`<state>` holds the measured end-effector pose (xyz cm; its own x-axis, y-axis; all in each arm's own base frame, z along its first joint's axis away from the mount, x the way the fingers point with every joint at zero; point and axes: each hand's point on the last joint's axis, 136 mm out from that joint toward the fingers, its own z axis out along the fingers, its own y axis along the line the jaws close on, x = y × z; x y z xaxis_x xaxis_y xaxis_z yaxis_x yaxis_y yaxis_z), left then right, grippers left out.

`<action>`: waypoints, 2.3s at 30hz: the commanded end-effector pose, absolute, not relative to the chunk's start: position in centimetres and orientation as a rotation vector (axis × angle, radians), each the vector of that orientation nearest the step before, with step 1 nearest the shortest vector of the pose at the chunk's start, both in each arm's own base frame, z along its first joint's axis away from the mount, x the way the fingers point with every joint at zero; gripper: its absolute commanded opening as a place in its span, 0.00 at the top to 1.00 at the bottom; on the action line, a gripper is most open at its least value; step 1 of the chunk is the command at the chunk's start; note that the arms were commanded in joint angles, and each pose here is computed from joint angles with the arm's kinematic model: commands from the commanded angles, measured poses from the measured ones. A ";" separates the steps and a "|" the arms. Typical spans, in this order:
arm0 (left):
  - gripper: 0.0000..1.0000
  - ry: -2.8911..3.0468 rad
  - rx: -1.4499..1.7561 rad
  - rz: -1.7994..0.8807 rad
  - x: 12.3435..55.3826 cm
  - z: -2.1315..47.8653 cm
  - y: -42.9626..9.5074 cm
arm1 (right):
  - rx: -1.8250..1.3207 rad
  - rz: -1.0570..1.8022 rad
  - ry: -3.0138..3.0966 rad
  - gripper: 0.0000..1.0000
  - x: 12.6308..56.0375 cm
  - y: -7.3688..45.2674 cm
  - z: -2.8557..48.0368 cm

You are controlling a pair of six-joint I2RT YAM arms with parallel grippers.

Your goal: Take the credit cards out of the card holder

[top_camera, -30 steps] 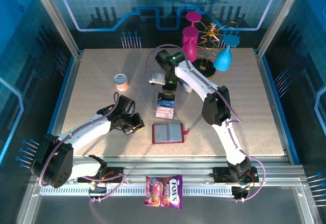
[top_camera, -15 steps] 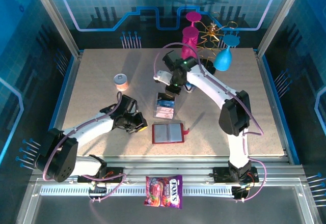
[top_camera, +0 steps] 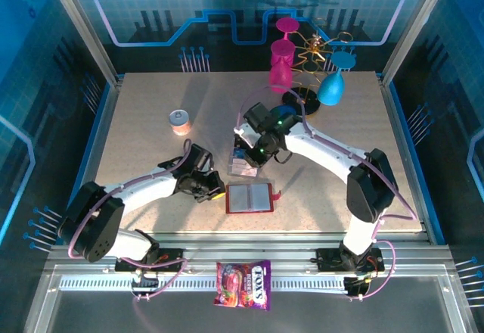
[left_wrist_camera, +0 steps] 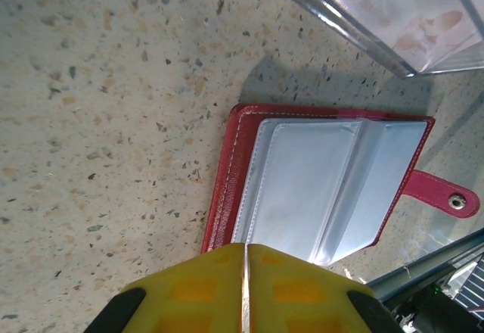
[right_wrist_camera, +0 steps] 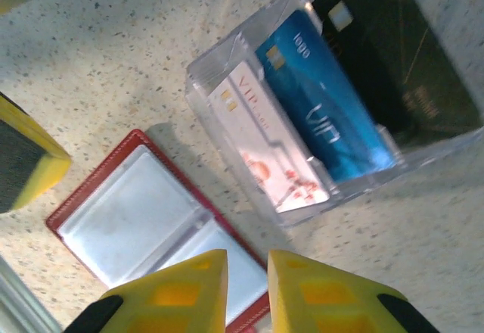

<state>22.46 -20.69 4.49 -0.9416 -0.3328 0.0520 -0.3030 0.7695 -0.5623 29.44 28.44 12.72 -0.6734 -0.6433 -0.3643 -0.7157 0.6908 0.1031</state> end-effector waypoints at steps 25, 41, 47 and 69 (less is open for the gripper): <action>0.91 2.989 -0.527 -0.872 21.0 2.0 -21.8 | -0.381 0.868 2.883 0.82 21.3 30.8 8.9; 0.92 3.025 -0.521 -0.851 20.2 1.1 -21.4 | -0.303 0.870 2.983 0.75 20.4 32.1 5.9; 0.92 3.026 -0.532 -0.850 20.1 0.9 -21.3 | -0.296 0.893 3.007 0.74 20.1 32.9 5.1; 0.92 3.022 -0.531 -0.846 20.1 1.0 -21.3 | -0.293 0.855 3.079 0.68 19.7 33.0 3.0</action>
